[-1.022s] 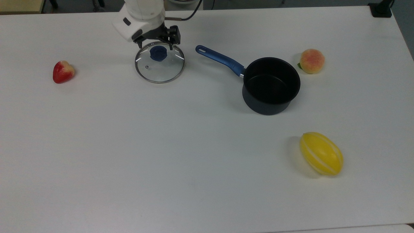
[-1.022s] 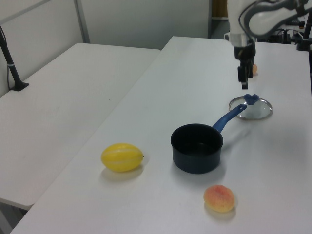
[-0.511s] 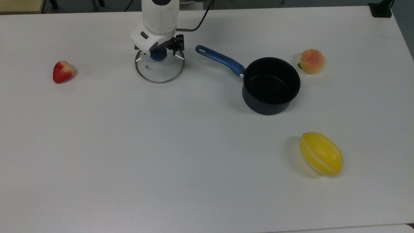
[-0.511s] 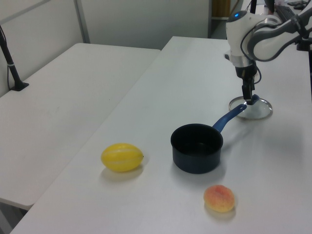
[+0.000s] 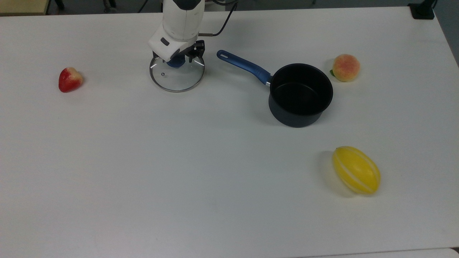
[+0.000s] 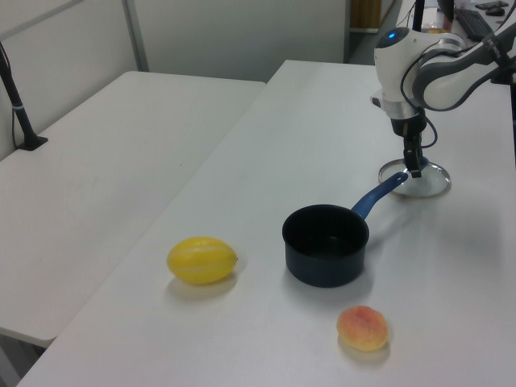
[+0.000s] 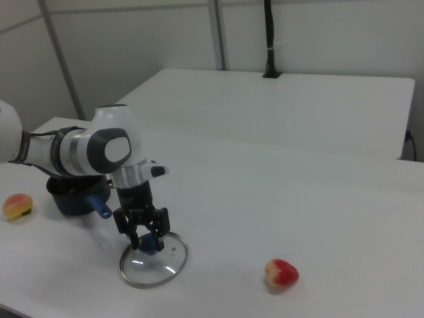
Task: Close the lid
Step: 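Lower the gripper onto the blue knob of the glass lid, then close the gripper on the blue knob and lift the lid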
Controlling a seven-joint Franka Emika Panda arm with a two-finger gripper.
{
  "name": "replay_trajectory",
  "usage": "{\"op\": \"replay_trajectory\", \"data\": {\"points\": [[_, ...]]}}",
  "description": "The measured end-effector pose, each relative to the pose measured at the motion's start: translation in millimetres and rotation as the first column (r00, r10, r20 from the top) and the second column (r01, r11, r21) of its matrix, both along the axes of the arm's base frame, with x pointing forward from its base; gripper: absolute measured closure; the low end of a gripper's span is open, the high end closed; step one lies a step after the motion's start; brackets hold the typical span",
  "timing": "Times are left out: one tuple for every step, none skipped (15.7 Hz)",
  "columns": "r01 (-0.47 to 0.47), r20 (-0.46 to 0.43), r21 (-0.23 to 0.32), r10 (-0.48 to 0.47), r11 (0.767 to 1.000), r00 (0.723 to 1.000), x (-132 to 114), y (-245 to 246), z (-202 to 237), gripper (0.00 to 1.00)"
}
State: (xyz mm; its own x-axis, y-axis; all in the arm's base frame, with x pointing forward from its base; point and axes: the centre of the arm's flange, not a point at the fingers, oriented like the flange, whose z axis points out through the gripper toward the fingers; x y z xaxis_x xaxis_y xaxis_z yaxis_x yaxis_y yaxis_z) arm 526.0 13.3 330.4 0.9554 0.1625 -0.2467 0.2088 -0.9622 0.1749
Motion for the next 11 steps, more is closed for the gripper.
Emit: {"op": "replay_trajectory", "data": {"points": [[-0.001, -0.001, -0.001, 0.001, 1.000, 1.000, 0, 0, 0, 0.32], [-0.003, 0.001, -0.003, 0.003, 1.000, 1.000, 0, 0, 0, 0.41], [-0.004, 0.001, -0.004, 0.004, 1.000, 1.000, 0, 0, 0, 0.41], [-0.004, 0.001, -0.004, 0.004, 1.000, 1.000, 0, 0, 0, 0.41], [-0.004, 0.001, -0.004, 0.004, 1.000, 1.000, 0, 0, 0, 0.41], [-0.003, 0.001, -0.004, 0.003, 1.000, 1.000, 0, 0, 0, 0.41], [-0.001, 0.004, -0.004, 0.001, 1.000, 1.000, 1, -1, 2, 0.41], [0.002, 0.013, -0.003, -0.002, 1.000, 1.000, 2, -1, 6, 0.41], [0.006, 0.029, -0.002, -0.006, 1.000, 1.000, 5, -3, 13, 0.41], [0.011, 0.052, -0.001, -0.011, 1.000, 0.999, 9, -5, 24, 0.41], [0.018, 0.073, 0.000, -0.018, 1.000, 0.997, 13, -8, 36, 0.41]]}}
